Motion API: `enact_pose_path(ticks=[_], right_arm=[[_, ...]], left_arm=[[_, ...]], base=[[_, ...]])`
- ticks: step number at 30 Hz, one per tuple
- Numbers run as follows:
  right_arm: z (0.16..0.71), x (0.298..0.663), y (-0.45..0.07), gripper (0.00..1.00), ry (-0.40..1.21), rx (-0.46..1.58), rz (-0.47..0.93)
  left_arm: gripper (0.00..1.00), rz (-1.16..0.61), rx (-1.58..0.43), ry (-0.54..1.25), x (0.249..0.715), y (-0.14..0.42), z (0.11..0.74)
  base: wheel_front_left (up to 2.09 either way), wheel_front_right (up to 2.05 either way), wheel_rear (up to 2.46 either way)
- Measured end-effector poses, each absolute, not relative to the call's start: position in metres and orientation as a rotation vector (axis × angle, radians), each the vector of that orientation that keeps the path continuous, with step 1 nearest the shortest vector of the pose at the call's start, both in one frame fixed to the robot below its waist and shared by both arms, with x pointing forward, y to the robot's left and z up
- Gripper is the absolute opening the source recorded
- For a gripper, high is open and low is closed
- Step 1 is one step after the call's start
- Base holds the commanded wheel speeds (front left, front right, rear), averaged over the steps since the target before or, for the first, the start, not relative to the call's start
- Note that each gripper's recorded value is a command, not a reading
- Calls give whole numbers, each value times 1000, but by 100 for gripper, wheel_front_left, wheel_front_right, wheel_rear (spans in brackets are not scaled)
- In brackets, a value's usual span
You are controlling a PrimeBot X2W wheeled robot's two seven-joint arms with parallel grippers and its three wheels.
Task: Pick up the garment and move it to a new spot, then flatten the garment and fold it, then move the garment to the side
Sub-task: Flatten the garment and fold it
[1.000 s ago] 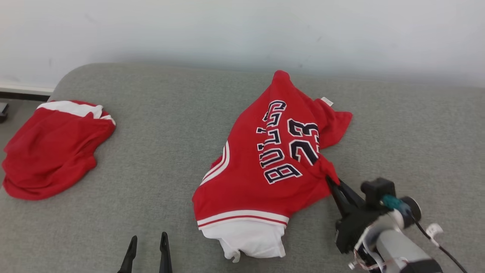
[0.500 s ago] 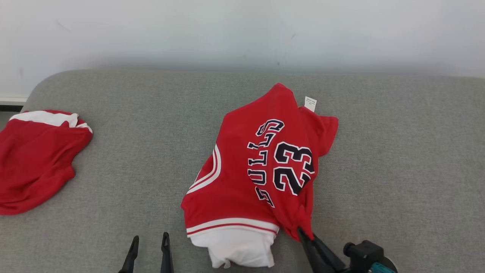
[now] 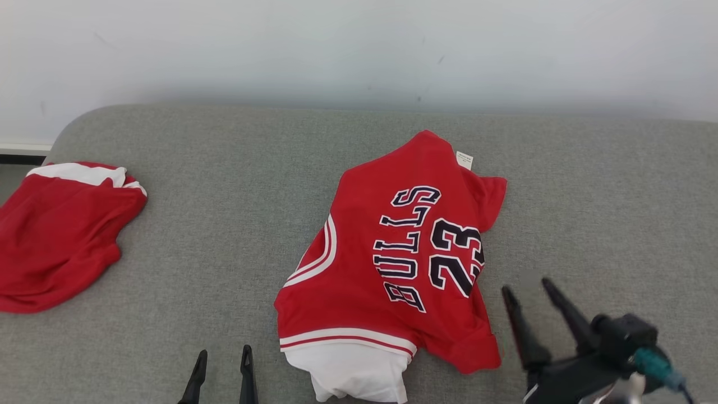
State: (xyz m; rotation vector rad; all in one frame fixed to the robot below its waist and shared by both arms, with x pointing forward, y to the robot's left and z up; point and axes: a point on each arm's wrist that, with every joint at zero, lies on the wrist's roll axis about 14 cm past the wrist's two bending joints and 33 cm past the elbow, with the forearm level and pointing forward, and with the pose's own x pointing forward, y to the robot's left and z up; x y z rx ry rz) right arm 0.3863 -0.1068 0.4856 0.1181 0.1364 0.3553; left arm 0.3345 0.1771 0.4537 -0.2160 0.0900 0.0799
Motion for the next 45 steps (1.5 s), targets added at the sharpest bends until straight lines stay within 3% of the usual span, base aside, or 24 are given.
enact_pose_path(ticks=[10,21,36,37,39,45], right_arm=[[498,453,-139,100,112,4,305],[455,519,-141,100,271,-38,268],[401,546,-122,100,461,-50,268],[399,546,-119,93,468,-43,269],[397,548,-116,0,471,-34,272],[414,558,-111,0,407,-43,291]], left_arm=[[100,92,-211,97,334,180,452],[100,123,-209,117,332,188,446],[100,181,-209,151,327,200,437],[100,183,-209,152,327,201,437],[100,186,-208,157,327,201,435],[100,182,-207,159,331,199,434]], base=[[0,0,0],[0,0,0],[0,0,0],[0,0,0],[0,0,0],[0,0,0]])
